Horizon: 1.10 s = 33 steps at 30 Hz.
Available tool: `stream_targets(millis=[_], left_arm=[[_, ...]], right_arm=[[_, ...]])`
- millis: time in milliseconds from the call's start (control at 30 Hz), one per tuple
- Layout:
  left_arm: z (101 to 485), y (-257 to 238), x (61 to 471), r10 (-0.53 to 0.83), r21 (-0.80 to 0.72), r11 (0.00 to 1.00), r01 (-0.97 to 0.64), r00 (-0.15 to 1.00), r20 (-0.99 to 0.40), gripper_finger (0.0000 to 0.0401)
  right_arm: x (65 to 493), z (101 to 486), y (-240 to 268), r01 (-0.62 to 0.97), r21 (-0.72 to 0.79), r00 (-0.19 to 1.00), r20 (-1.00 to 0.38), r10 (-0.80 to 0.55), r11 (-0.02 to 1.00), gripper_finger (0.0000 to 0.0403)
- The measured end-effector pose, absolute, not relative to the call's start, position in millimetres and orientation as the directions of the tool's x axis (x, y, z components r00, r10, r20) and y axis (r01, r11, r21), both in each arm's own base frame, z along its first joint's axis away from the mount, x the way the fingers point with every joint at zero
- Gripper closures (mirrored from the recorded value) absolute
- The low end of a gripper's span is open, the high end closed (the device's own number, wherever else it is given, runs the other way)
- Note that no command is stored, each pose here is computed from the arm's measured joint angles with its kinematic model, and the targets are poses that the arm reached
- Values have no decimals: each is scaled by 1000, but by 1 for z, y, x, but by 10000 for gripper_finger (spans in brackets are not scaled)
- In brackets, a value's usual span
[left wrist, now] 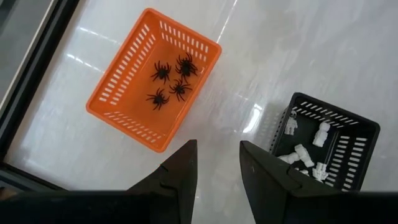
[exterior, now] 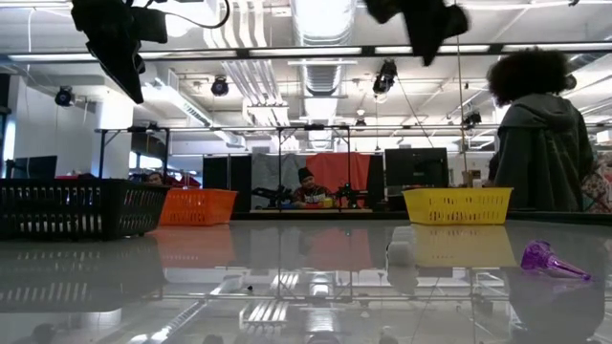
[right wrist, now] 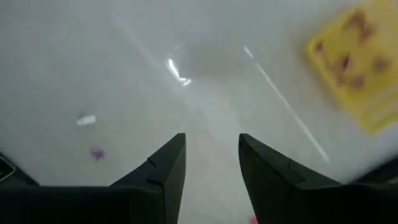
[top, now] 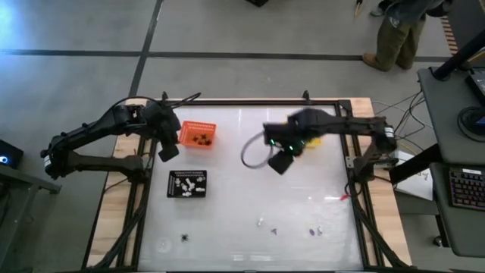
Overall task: Sort Halloween decoration
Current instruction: Put the violet witch hat into the yellow bin
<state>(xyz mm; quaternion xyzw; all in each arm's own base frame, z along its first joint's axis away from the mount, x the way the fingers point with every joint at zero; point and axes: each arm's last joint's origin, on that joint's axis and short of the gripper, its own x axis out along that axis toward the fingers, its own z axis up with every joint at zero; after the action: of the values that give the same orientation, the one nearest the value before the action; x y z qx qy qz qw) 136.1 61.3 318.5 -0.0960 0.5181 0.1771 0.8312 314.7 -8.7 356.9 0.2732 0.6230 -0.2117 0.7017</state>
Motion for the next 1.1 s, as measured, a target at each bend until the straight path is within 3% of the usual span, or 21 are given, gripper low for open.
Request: stream_targets(millis=[367,600,1100], left_arm=[[319,61,136,196,33,925,-378,402,-895,298],[319,61,136,196,34,926,-376,402,-895,298],[319,61,136,195,34,926,-375,401,-895,298]], right_arm=[[292,305,81,699,174,150,-984,96,694,264],[278,267,123,773,78,40,-996,75,630,264],[238,208,183,832,102,48,-992,113,545,264]])
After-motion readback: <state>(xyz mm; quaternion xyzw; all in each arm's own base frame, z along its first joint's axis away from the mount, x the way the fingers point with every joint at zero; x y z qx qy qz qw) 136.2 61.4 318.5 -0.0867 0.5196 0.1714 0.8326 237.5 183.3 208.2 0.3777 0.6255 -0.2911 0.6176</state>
